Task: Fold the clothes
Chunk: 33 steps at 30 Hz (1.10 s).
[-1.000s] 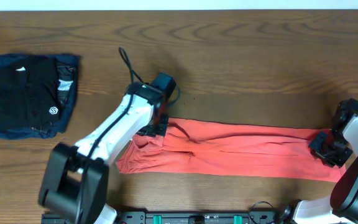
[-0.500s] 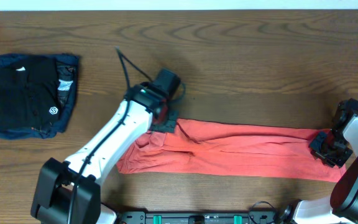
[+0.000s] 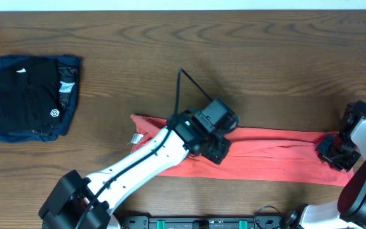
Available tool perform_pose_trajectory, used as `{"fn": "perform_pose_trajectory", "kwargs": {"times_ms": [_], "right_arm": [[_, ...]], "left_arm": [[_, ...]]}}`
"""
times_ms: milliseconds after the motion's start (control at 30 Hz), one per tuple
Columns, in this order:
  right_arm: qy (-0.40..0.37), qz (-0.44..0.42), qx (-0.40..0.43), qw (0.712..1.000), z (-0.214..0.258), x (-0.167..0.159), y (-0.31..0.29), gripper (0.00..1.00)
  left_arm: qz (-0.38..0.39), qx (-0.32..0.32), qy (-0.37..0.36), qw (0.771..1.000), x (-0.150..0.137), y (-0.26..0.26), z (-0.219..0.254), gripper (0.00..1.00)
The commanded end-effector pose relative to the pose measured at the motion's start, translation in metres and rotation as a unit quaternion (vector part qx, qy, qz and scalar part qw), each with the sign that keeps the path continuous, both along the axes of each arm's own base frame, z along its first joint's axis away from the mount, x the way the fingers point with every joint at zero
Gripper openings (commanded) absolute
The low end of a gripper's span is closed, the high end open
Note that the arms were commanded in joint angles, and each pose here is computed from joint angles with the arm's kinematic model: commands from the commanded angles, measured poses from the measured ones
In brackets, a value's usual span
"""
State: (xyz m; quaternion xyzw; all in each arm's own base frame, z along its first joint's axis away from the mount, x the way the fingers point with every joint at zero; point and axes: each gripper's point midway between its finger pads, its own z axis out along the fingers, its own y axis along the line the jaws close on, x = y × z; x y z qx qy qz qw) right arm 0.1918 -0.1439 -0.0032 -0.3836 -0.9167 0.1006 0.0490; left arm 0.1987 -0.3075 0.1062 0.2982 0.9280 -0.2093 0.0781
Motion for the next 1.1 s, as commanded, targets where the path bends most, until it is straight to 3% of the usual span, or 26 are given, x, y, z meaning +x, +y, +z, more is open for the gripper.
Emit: {"fn": "perform_pose_trajectory", "kwargs": {"times_ms": [0,67,233,300,367,500,767,1067], "right_arm": [[0.009,-0.018,-0.006,1.0,-0.009,-0.008,-0.003,0.27],[0.008,-0.018,-0.004,1.0,-0.009,-0.007,-0.002,0.27],[0.006,-0.018,-0.001,1.0,-0.01,-0.007,-0.001,0.27],[0.006,-0.018,-0.001,1.0,-0.01,-0.007,-0.001,0.27],[0.006,-0.018,-0.001,1.0,-0.01,-0.007,-0.001,0.27],[0.006,-0.018,-0.001,1.0,-0.01,-0.007,-0.001,0.27],[0.005,-0.018,-0.002,1.0,-0.01,-0.006,-0.002,0.27],[0.003,-0.017,0.002,1.0,-0.01,-0.005,0.0,0.27]], "left_arm": [[0.04,0.009,-0.019,0.999,0.004,-0.001,0.008,0.08],[0.037,0.009,-0.02,0.999,0.003,-0.002,0.008,0.15],[0.037,0.008,-0.022,0.999,0.005,-0.004,0.007,0.17],[0.037,0.009,-0.021,0.999,0.005,-0.005,0.004,0.3],[0.037,0.012,-0.018,0.999,0.006,-0.005,0.0,0.35],[0.054,0.046,-0.044,0.997,0.017,0.006,-0.007,0.33],[0.182,0.115,-0.157,0.964,0.086,0.083,0.024,0.31],[0.272,0.176,-0.107,0.94,0.123,0.151,-0.013,0.31]]}}
